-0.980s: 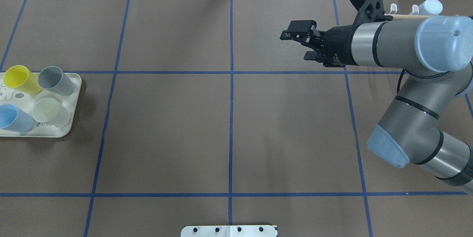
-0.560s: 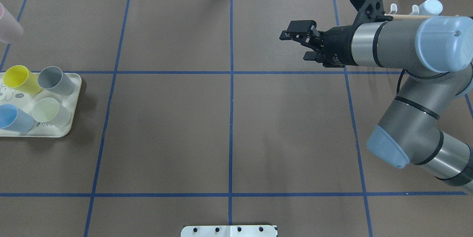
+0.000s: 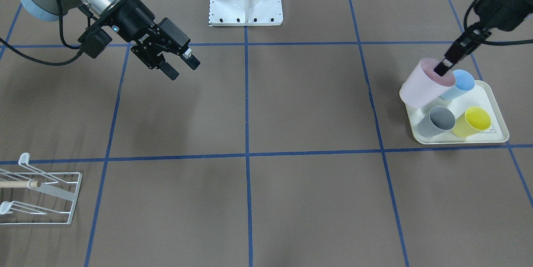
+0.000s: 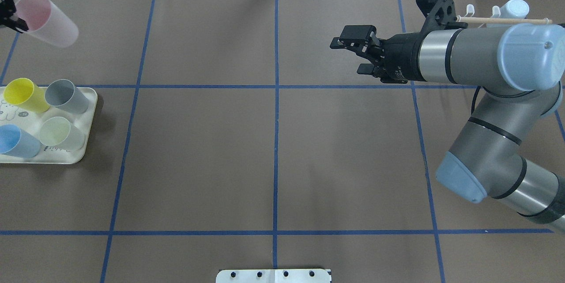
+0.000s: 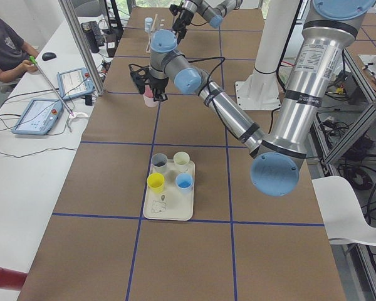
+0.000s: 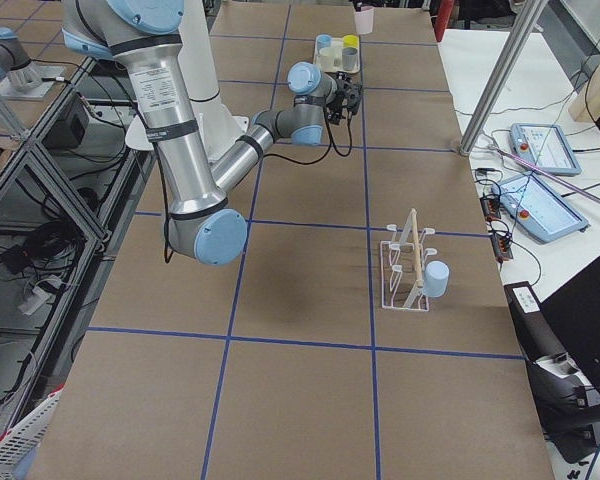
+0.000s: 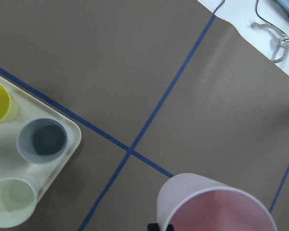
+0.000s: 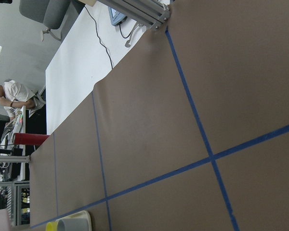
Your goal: Transfer IKEA cup to right arm and place on rack
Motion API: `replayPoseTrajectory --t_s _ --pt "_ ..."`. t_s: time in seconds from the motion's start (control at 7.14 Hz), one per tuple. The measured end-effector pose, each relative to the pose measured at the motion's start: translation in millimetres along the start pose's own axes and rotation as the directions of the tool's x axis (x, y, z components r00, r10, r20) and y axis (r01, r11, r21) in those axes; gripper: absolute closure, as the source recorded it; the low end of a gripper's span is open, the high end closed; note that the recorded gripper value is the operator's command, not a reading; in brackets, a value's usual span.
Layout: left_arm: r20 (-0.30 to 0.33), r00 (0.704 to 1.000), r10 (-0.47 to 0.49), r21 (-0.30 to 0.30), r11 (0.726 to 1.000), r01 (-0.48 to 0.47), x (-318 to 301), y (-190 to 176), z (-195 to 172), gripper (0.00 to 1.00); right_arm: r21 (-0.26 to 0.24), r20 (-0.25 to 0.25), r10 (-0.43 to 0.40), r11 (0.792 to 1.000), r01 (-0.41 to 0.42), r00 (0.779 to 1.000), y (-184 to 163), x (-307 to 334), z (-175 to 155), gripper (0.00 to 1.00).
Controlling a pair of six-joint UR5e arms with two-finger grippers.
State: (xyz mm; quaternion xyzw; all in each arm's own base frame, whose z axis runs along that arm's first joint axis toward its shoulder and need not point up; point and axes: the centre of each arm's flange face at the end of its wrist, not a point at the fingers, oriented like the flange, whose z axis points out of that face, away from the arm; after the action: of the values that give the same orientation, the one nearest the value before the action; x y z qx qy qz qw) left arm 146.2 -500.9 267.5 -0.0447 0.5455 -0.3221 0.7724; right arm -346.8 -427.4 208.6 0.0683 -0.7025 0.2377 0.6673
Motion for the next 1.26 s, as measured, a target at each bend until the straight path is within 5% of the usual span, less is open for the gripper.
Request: replayPoseTrajectory --t_s 0.28,0.56,0.84,1.26 --pt "-0.199 0.972 -0.128 -0.051 0.991 0.12 11.3 21.7 5.5 1.0 -0.079 0.087 0.083 0.994 -0.076 0.993 28.2 -2.7 0.8 0.01" --pt "-0.384 0.89 -0.247 -0.107 0.969 0.222 9.5 49.0 22.2 1.0 -0.138 0.154 0.147 0.982 -0.126 0.977 42.7 -5.9 -3.9 0.01" --pt "-0.553 0.755 -0.353 -0.185 0.935 0.302 -4.4 80.7 40.0 1.0 -0.177 0.198 0.19 0.972 -0.155 0.962 48.5 -7.3 -6.6 0.0" --pt "-0.684 0.559 -0.469 -0.297 0.879 0.374 -16.1 160.6 89.0 1.0 -0.177 0.25 0.213 0.969 -0.172 0.945 48.0 -7.2 -2.5 0.0"
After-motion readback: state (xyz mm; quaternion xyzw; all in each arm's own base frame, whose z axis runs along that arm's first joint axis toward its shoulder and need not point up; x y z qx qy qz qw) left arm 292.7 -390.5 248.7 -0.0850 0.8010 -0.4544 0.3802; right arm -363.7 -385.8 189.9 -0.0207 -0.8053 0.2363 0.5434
